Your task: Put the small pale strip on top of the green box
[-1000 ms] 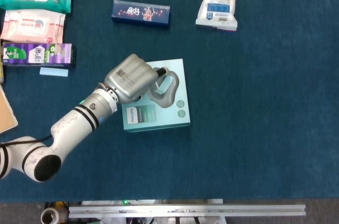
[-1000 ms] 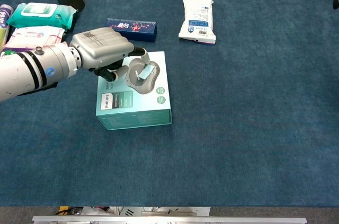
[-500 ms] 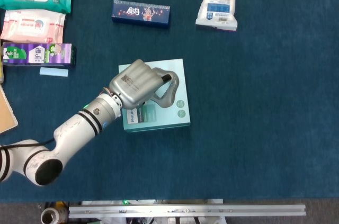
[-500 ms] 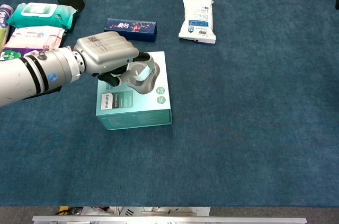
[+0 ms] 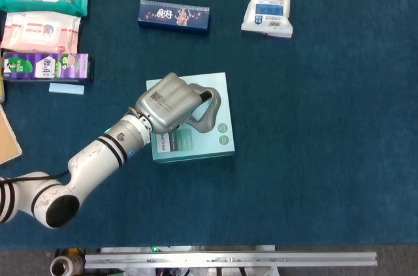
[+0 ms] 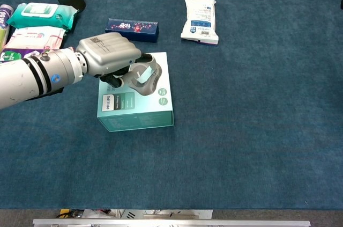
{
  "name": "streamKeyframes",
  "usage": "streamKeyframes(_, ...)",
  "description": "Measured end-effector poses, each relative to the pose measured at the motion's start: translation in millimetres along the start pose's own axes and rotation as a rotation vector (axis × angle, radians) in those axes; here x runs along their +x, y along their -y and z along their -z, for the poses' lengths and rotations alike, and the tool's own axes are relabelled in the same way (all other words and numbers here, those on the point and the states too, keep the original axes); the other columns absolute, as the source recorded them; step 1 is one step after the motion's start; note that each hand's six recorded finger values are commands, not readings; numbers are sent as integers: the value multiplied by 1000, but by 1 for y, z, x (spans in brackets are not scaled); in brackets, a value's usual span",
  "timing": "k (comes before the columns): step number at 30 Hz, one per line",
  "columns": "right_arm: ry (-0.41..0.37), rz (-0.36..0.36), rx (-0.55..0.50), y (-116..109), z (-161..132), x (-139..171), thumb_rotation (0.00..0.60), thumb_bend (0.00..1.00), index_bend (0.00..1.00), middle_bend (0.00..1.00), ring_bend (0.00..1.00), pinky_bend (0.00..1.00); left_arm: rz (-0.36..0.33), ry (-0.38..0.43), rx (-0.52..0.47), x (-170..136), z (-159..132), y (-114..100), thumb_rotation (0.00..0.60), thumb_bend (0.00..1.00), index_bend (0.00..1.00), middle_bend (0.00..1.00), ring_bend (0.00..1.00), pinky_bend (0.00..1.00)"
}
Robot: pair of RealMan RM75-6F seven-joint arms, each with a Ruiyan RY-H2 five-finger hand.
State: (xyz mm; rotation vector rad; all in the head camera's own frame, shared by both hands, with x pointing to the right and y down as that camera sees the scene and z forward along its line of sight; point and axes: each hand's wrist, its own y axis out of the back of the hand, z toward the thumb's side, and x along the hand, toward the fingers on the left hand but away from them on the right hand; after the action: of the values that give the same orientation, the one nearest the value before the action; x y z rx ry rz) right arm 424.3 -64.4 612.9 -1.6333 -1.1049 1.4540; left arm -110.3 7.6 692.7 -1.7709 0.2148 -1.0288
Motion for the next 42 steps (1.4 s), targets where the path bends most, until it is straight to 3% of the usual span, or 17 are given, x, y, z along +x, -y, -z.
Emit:
streamKeyframes(12,4,8,-2,-3,2,1,600,585,304,574,595,732,-13,-8,-5,-3,1,-4,600,805,208,1000,1000,966)
streamKeyframes(22,13,45,-25,-16,7,5,600,585,305,574,595,732,-136,-98,-70,-25,31,-29,600,791,183,969,987,925)
streamKeyframes(25,32,62,-44,-21,16,10,600,567,305,568,590,732,-180,-145,-92,-38,46,-33,600,722,135,868,879,859)
streamKeyframes(27,49,74,-49,-24,25,16,600,518,305,559,573,724,-208,-182,-106,-49,58,-33,600,640,108,754,754,816)
streamKeyframes(30,73,96,-41,-27,39,25,600,368,300,534,534,691,-255,-266,-142,-71,81,-30,600,494,95,557,570,702)
streamKeyframes(33,97,130,-38,-31,53,36,600,273,295,507,495,654,-306,-368,-189,-99,108,-22,600,439,95,435,425,583)
streamKeyframes(36,119,162,-31,-32,67,49,600,235,290,479,459,609,-357,-477,-240,-132,134,-9,600,434,96,373,352,514)
streamKeyframes(42,123,207,12,-22,88,75,600,235,290,474,449,576,-423,-674,-295,-197,171,26,600,432,106,347,329,431)
